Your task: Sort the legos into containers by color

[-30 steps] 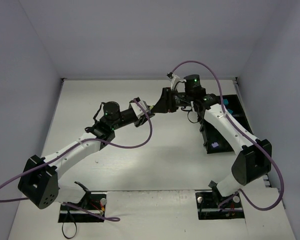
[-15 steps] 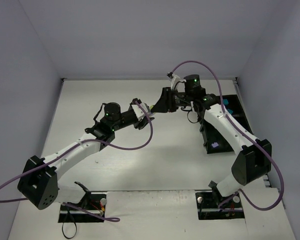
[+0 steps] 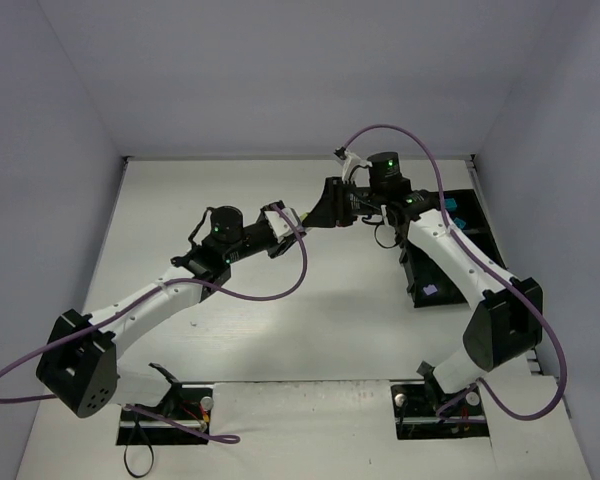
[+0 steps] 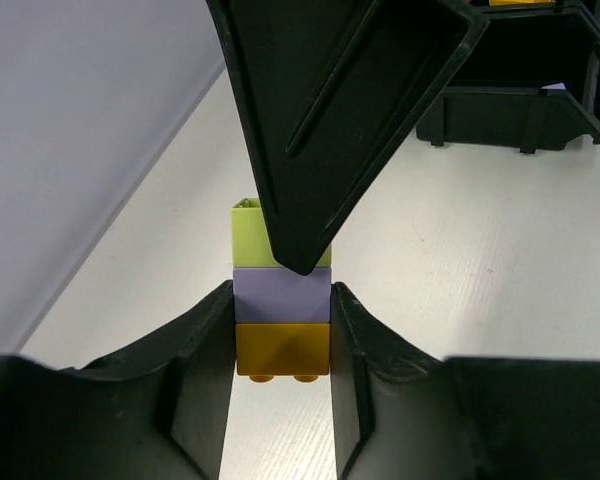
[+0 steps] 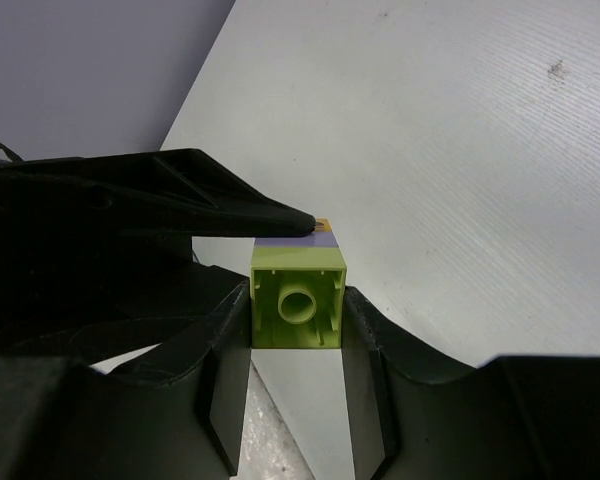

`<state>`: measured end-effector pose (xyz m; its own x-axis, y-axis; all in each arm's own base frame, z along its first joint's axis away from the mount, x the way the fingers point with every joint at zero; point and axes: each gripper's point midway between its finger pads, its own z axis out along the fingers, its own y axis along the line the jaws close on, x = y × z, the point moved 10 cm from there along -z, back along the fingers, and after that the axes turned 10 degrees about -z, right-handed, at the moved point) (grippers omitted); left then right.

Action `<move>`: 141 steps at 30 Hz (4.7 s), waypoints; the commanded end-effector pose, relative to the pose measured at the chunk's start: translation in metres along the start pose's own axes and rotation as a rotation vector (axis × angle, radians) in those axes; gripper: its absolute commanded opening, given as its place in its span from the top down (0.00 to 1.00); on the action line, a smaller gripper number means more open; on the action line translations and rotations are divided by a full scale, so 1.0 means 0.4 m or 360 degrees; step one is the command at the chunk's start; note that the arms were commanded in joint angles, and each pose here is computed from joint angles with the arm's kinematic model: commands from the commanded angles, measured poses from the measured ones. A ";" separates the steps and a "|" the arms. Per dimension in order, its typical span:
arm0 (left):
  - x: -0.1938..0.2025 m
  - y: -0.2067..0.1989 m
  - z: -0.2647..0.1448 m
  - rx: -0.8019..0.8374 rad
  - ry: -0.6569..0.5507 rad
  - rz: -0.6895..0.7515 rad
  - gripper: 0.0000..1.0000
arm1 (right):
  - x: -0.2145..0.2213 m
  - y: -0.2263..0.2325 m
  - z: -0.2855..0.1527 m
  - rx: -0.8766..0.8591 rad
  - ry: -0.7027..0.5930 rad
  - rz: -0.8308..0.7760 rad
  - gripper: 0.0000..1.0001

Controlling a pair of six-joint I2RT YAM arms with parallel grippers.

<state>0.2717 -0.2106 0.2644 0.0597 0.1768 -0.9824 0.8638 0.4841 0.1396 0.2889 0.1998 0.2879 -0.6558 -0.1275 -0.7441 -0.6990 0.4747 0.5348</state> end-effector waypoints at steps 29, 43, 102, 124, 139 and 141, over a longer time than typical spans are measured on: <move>0.013 0.007 -0.033 -0.0109 -0.0071 0.0000 1.00 | -0.056 -0.383 -0.308 0.1504 -0.0276 0.0283 0.89; -0.024 -0.003 -0.052 -0.0097 -0.0149 -0.0014 1.00 | -0.024 -0.562 -0.305 0.1914 -0.0172 0.0563 0.36; -0.128 0.015 0.027 -0.0006 -0.0282 0.0110 0.69 | -0.083 0.025 -0.014 0.0019 -0.0139 -0.0261 1.00; -0.068 0.026 0.027 -0.0071 -0.0130 0.0143 0.74 | -0.078 0.039 -0.027 -0.0007 -0.0143 -0.0258 1.00; -0.006 0.011 0.012 -0.0067 0.0010 0.0102 1.00 | -0.080 -0.069 -0.189 0.0302 -0.0318 -0.0147 1.00; -0.001 0.010 0.010 -0.0070 0.0020 0.0096 1.00 | -0.070 -0.088 -0.226 0.0441 -0.0333 -0.0117 1.00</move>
<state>0.2749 -0.2143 0.2438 0.0241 0.2523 -0.9674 0.8543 0.4974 0.1510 0.3148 0.1262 0.3013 -0.6111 -0.0253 -0.7911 -0.6170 0.6413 0.4561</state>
